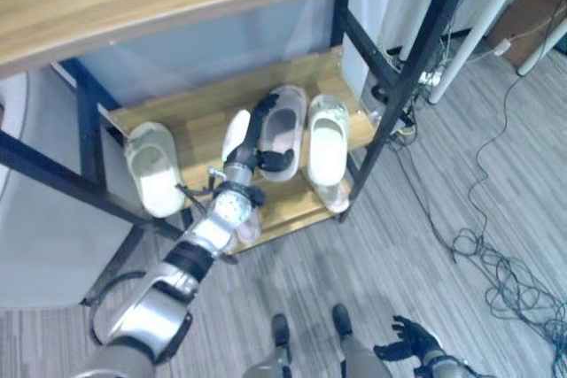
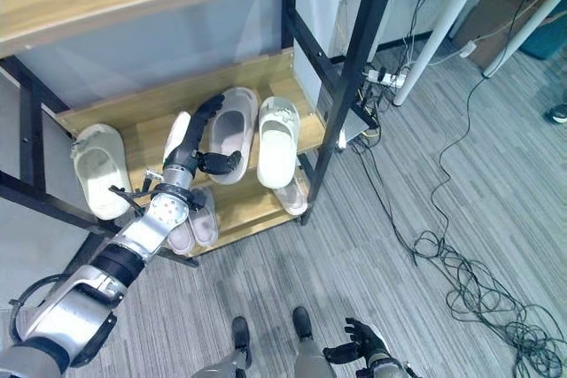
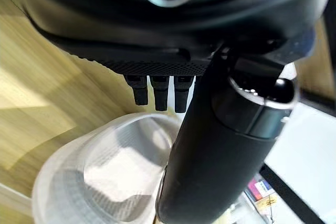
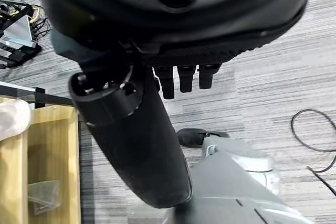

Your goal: Arrange the slippers neatly on the shoe rack.

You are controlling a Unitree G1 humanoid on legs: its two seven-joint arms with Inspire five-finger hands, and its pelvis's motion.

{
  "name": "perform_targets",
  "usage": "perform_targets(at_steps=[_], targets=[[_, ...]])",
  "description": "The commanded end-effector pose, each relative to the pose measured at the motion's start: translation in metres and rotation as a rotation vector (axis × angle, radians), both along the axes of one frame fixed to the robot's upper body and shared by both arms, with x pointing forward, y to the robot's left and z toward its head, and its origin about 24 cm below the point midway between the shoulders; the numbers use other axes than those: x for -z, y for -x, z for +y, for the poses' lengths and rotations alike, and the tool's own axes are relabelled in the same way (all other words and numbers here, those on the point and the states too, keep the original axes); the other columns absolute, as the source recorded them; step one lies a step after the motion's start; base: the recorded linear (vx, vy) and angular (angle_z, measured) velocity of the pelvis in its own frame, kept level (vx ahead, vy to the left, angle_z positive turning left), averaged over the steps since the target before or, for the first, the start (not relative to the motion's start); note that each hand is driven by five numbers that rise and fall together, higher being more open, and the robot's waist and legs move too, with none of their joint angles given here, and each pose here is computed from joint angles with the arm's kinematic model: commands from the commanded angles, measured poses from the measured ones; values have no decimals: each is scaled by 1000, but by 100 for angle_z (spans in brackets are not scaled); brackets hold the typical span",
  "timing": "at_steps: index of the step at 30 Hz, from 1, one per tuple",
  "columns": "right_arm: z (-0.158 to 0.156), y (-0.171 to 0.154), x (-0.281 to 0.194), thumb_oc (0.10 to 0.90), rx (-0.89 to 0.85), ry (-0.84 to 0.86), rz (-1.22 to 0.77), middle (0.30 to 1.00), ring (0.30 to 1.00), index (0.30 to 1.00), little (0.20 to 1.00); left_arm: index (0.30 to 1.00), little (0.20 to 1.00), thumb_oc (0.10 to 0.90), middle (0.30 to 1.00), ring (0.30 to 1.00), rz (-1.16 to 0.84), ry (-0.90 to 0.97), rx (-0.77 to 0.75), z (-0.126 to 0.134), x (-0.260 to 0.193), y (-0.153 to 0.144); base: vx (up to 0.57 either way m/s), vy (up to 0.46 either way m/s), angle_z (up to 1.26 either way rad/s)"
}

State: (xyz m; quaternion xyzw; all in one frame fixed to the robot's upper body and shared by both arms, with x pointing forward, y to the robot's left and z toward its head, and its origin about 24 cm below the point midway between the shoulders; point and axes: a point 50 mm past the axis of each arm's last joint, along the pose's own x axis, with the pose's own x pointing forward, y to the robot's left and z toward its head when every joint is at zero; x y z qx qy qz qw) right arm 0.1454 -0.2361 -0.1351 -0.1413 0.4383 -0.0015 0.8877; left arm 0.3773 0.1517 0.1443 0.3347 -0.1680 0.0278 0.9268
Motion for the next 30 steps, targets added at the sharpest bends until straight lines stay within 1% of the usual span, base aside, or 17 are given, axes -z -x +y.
perform_targets(at_steps=[1,8,11,16,17,18,19,20,26,28,30], targets=[[-26,-19,-18,800,16,63,-103,900,900,900,900,900,900,800,900,900,-371,-3,-13,-9,-110,-14,0,0,0],[-22,-29,-22,800,-3,62,-134,900,900,900,900,900,900,800,900,900,-383,1,-86,2,-130,-23,0,0,0],[-22,-31,-23,800,-4,59,-143,900,900,900,900,900,900,800,900,900,-386,6,-96,2,-135,-24,0,0,0],[-22,-38,-27,800,2,46,-167,900,900,900,900,900,900,800,900,900,-367,-42,-103,2,-142,-29,0,0,0],[-21,-40,-28,800,1,43,-172,900,900,900,900,608,608,605,608,608,-349,-57,-113,4,-141,-31,0,0,0],[-22,-41,-29,800,0,42,-175,900,900,900,900,467,467,511,467,467,-341,-61,-126,8,-143,-32,0,0,0],[-23,-43,-30,800,2,42,-180,900,900,900,900,371,371,447,371,371,-339,-66,-136,11,-146,-33,0,0,0],[-23,-42,-30,800,2,41,-179,900,900,900,900,300,300,400,300,300,-335,-67,-145,14,-148,-34,0,0,0],[-24,-37,-28,800,6,42,-166,900,900,900,900,300,300,400,300,300,-345,-46,-145,17,-150,-33,11,4,-5],[-25,-37,-28,800,9,31,-173,900,900,900,900,300,300,400,300,300,-335,-38,-137,17,-144,-32,10,-13,-4],[-17,-29,-22,800,-34,34,-148,900,900,900,900,300,300,400,300,300,-342,-36,-124,12,-137,-30,0,0,0]])
